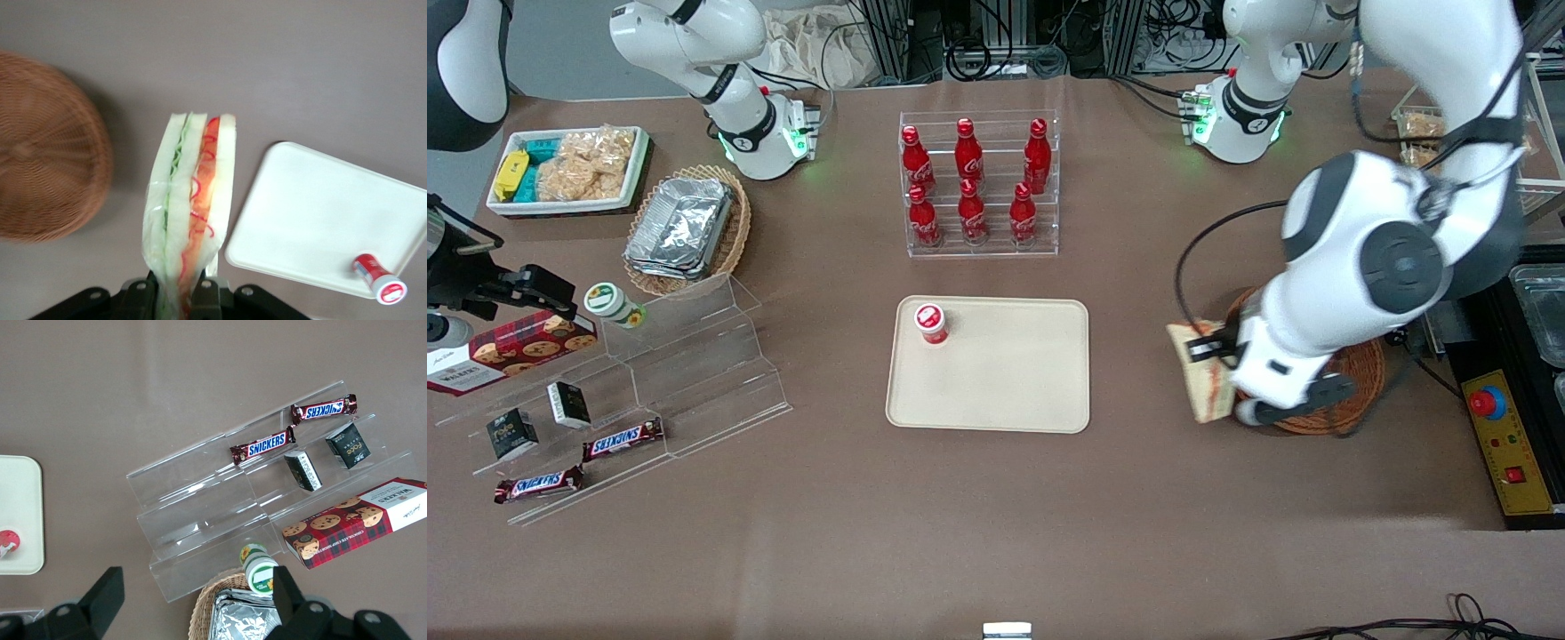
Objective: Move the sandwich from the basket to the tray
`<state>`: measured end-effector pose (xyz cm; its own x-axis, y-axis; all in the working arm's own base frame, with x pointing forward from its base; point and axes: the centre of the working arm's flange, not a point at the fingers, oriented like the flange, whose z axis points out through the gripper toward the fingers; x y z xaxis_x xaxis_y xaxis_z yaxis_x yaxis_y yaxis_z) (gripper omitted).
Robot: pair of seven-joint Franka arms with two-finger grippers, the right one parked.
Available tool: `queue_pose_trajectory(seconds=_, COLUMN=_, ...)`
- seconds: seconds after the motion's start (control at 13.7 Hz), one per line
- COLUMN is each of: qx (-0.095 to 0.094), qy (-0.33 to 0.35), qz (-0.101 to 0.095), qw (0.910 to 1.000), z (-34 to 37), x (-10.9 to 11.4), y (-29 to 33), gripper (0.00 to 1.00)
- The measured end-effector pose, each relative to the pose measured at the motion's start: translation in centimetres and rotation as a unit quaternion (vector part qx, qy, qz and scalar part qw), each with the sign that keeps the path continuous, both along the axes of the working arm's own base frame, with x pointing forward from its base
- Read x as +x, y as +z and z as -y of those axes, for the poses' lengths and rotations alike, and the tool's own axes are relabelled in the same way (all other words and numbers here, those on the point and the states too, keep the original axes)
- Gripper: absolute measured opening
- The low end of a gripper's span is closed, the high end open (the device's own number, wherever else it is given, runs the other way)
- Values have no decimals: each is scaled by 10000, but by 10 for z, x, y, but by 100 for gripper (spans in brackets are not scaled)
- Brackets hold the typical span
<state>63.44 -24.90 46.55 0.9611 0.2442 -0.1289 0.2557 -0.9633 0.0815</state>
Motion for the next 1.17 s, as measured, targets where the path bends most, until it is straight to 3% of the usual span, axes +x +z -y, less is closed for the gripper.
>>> queue_pose_trajectory(seconds=0.22, qx=-172, qy=-277, qz=-65, qw=9994, z=66, x=6, y=-59, gripper=19)
queue_pose_trajectory(seconds=0.44, qx=90, qy=-298, qz=-124, qw=9994, z=134, x=-13, y=-134, gripper=19)
queue_pose_trajectory(seconds=0.66, qx=331, qy=-452, qz=-451, qw=9974, z=173, x=-47, y=-187, gripper=19)
queue_pose_trajectory(seconds=0.88, qx=385, qy=-645, qz=-537, qw=9957, z=194, x=-74, y=-224, gripper=19)
queue_pose_trajectory(seconds=1.17, qx=354, qy=-400, qz=-406, qw=9977, z=189, x=-64, y=-209, gripper=56)
